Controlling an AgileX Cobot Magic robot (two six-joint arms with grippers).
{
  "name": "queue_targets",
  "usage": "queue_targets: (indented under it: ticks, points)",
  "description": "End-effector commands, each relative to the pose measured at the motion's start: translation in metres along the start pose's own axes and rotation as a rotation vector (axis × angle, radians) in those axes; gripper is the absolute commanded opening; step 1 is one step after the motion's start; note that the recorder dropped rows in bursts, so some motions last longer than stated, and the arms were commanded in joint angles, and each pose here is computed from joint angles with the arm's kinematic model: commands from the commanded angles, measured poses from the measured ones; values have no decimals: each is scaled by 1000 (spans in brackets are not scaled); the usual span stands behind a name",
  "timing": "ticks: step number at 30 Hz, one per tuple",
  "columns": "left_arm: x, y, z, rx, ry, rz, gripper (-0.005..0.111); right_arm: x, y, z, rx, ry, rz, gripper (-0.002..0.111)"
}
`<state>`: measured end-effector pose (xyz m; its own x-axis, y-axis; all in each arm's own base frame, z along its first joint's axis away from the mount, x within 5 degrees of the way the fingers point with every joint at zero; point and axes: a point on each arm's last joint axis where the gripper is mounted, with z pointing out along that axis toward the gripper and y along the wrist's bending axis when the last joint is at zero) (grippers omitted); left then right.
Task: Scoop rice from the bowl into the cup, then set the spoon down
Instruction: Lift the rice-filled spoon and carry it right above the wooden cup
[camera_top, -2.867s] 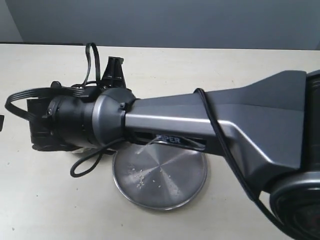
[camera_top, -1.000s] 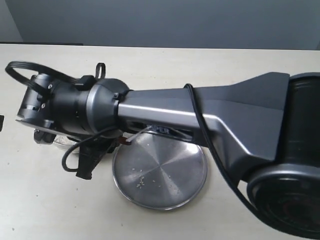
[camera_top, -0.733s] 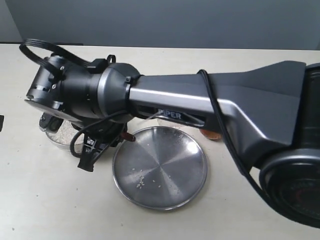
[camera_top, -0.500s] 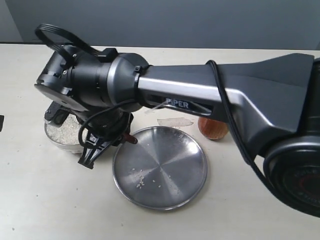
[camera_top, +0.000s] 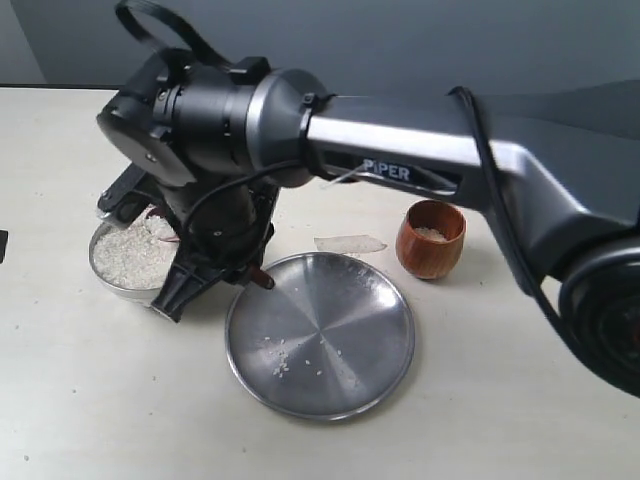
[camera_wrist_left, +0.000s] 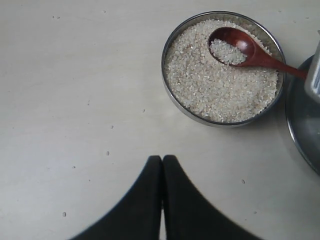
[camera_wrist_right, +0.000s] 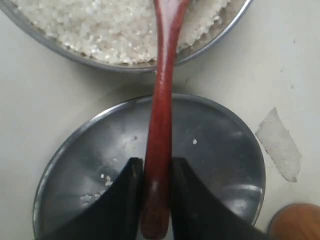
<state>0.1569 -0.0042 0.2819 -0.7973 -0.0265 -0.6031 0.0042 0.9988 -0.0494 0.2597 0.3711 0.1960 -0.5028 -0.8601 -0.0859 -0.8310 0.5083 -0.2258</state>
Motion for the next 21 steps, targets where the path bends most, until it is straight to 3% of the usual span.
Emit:
queue_targets:
  ticks: [1,9,15,21]
  points:
    - [-2,-2,0,7,-10,4,0,3,-12,-20,-58,-43,35,-1]
    - [-2,-2,0,7,-10,4,0,7,-21,-38,-156,-86,61,-1]
    - [-2,-2,0,7,-10,4,0,15,-37,-68,-163,-156,94,-1]
    - [-2,-2,0,7,-12,4,0,52,-68,-89,-138,-158,148,-1]
